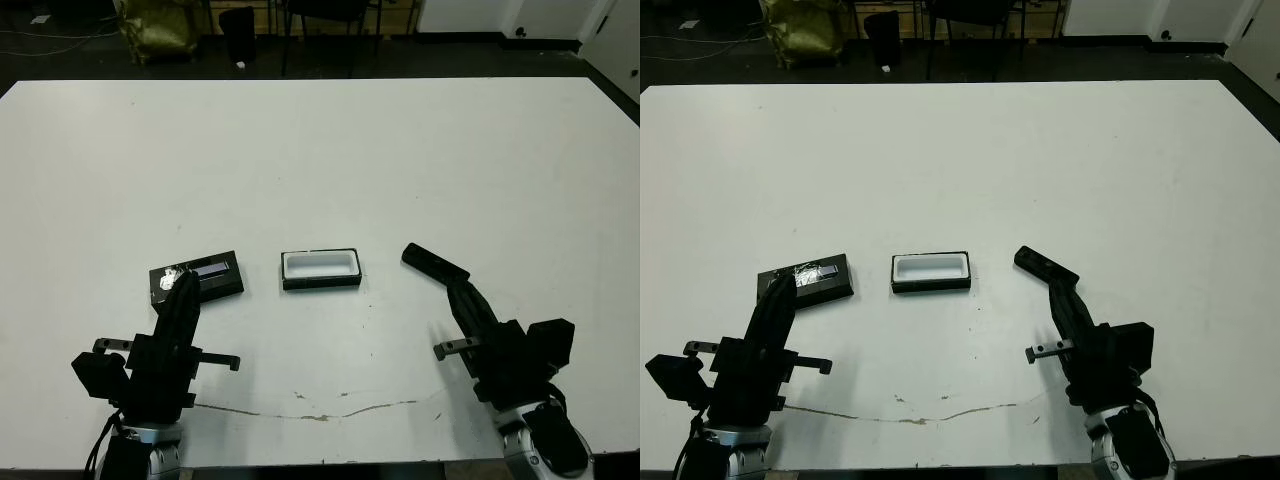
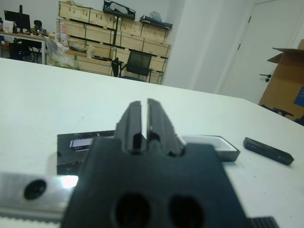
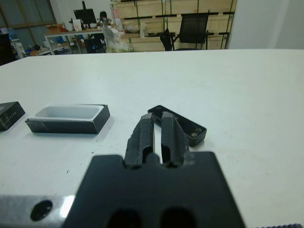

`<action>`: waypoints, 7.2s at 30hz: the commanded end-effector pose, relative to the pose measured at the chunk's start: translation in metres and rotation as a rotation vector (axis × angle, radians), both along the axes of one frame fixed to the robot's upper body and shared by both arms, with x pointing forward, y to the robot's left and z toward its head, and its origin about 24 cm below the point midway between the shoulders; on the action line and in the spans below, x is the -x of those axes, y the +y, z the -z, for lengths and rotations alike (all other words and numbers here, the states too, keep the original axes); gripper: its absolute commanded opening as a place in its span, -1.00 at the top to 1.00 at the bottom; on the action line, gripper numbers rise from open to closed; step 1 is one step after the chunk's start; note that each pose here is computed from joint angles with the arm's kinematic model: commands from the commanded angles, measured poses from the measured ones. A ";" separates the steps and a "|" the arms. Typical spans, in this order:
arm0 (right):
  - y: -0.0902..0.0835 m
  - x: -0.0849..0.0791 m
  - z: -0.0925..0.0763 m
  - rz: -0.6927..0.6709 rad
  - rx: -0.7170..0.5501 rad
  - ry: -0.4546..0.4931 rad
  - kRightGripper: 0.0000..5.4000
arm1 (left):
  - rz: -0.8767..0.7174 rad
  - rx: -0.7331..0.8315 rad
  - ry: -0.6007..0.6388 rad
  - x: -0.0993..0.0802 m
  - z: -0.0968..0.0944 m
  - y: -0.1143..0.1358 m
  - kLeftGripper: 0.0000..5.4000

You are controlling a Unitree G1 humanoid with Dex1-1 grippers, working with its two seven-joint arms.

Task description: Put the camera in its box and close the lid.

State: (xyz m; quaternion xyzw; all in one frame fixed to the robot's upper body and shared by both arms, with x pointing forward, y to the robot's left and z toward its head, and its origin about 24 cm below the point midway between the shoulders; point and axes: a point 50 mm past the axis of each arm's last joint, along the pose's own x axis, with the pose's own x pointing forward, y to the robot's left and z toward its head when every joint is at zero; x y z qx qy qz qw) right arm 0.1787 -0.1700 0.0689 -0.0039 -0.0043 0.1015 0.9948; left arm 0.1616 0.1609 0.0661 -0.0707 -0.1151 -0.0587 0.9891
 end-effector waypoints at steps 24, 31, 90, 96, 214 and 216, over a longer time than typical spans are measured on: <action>-0.037 -0.035 -0.061 -0.174 0.172 -0.099 1.00 | -0.004 -0.028 0.080 0.004 0.011 0.005 0.99; -0.059 -0.066 -0.085 -0.259 0.348 -0.092 0.77 | 0.013 -0.025 0.067 0.002 0.011 0.005 1.00; -0.075 -0.096 0.014 -0.501 0.362 0.461 -0.86 | 0.005 -0.053 0.085 0.009 0.010 0.012 1.00; -0.071 -0.097 0.021 -0.504 0.397 0.455 -0.36 | 0.000 -0.065 0.089 0.011 0.012 0.010 1.00; 0.082 -0.165 -0.067 -1.270 0.761 0.472 0.77 | -0.001 -0.056 0.111 0.011 0.015 0.001 1.00; 0.082 -0.165 -0.066 -1.269 0.771 0.466 0.77 | -0.002 -0.058 0.109 0.011 0.015 0.000 1.00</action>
